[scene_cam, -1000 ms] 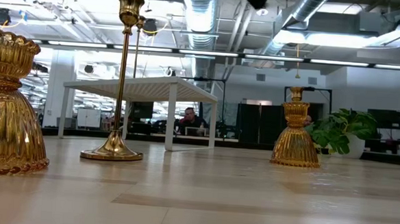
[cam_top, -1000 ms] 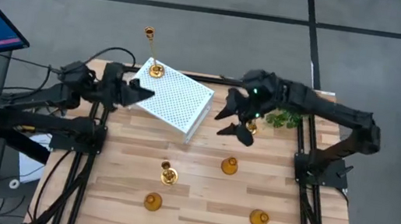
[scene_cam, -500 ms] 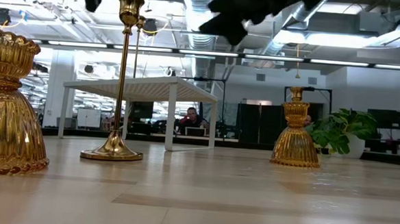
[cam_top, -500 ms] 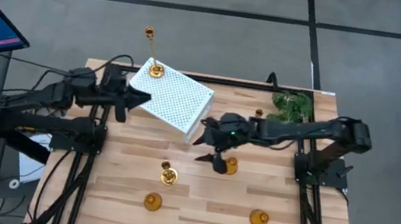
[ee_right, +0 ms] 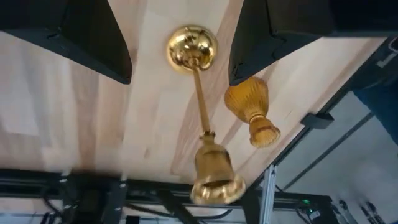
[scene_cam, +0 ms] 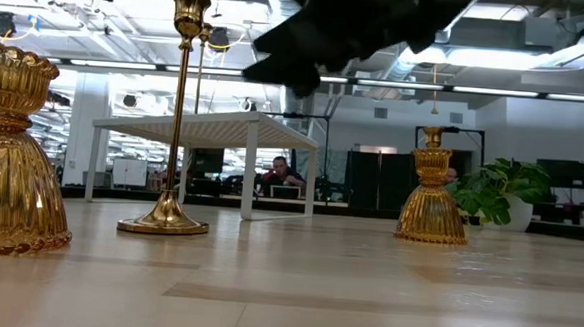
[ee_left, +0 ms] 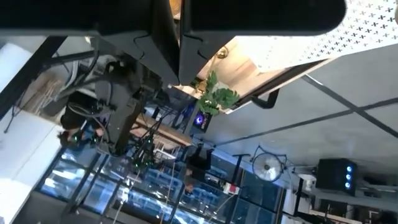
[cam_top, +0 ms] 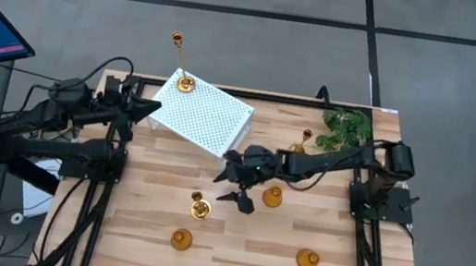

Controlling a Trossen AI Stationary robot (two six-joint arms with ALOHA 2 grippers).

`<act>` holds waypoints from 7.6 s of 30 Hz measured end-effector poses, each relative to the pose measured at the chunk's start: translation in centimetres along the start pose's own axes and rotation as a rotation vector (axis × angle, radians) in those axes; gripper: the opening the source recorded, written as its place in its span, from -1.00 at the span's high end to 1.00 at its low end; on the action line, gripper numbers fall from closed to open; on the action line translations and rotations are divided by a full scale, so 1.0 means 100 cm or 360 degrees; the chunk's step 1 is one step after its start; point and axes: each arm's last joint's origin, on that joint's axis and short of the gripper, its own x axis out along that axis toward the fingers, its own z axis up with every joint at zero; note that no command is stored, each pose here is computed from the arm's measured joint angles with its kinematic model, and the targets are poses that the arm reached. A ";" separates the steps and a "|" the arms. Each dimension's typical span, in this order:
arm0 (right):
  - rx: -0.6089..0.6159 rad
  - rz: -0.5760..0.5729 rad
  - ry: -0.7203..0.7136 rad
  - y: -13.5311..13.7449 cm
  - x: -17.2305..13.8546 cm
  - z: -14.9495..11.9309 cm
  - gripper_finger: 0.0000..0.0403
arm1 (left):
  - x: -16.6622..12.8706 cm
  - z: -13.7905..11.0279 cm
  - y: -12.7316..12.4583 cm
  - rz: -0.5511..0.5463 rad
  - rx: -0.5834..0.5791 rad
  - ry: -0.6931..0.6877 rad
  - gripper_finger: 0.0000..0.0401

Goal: Pick & Place candle stick holders
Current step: Put the bottom gold candle holder on the shelf aligned with the other gold candle holder, then put the gold candle holder on the shelf aligned with the other gold candle holder

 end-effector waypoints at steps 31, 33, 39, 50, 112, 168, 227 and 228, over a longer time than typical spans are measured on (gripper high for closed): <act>-0.0039 0.0035 -0.0055 0.006 0.059 0.006 -0.27 | 0.004 -0.063 0.019 0.0015 0.0036 0.0239 0.97; -0.0045 0.0035 -0.0050 0.006 0.059 0.006 -0.24 | 0.001 -0.066 0.021 0.0010 0.0011 0.0225 0.97; -0.0065 0.0033 -0.0047 0.005 0.059 0.006 -0.05 | -0.006 -0.071 0.024 0.0020 -0.0020 0.0144 0.97; -0.0090 0.0033 -0.0087 0.006 0.059 0.008 0.48 | -0.005 -0.076 0.025 0.0025 -0.0043 0.0139 0.97; -0.0079 -0.0262 -0.0541 -0.005 -0.094 0.112 0.95 | 0.003 -0.094 0.030 0.0010 -0.0038 0.0132 0.96; -0.0047 -0.0890 -0.0431 -0.229 -0.071 0.102 0.94 | 0.004 -0.093 0.030 0.0007 -0.0070 0.0122 0.95; 0.0282 -0.0918 0.0436 -0.114 -0.218 0.126 -0.28 | 0.007 -0.102 0.031 -0.0055 -0.0070 0.0177 0.97; 0.0322 -0.0943 0.0501 -0.104 -0.226 0.125 -0.27 | 0.008 -0.106 0.032 -0.0052 -0.0072 0.0185 0.97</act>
